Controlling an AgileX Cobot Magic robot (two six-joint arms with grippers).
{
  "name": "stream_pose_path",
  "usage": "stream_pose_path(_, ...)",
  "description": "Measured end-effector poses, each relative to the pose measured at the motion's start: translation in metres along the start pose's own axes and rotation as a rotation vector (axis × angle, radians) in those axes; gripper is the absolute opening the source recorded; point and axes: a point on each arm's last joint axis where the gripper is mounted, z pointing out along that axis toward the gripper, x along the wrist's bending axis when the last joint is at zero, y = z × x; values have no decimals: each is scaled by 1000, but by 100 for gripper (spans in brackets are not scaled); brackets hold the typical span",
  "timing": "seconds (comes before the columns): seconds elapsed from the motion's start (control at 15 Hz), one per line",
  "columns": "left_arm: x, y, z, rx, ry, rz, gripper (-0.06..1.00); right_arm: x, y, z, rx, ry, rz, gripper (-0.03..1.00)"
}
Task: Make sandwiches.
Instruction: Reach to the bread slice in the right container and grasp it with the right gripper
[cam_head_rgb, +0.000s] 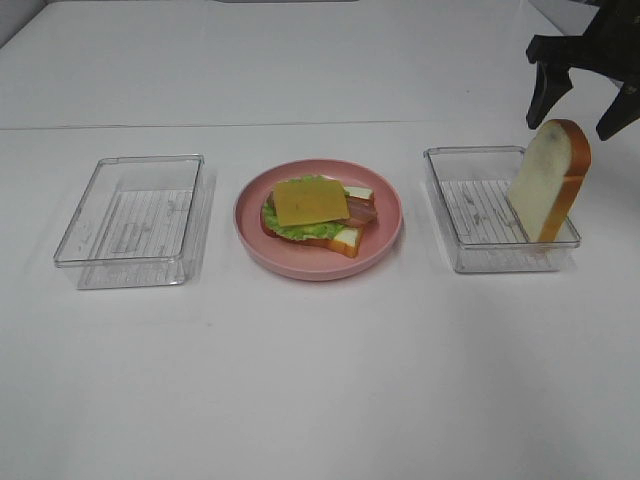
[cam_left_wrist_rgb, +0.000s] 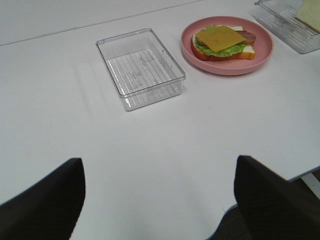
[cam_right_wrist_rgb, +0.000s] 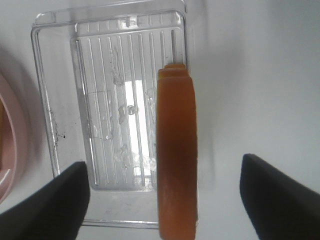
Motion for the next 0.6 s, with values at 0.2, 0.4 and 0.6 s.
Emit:
stream_pose_path(0.2, 0, 0, 0, 0, 0, 0, 77, -2, 2, 13, 26, -3, 3, 78)
stream_pose_path(0.4, 0, 0, 0, 0, 0, 0, 77, -4, 3, 28, 56, -6, 7, 71)
stream_pose_path(0.6, 0, 0, 0, 0, 0, 0, 77, -4, 3, 30, 58, -7, 15, 47)
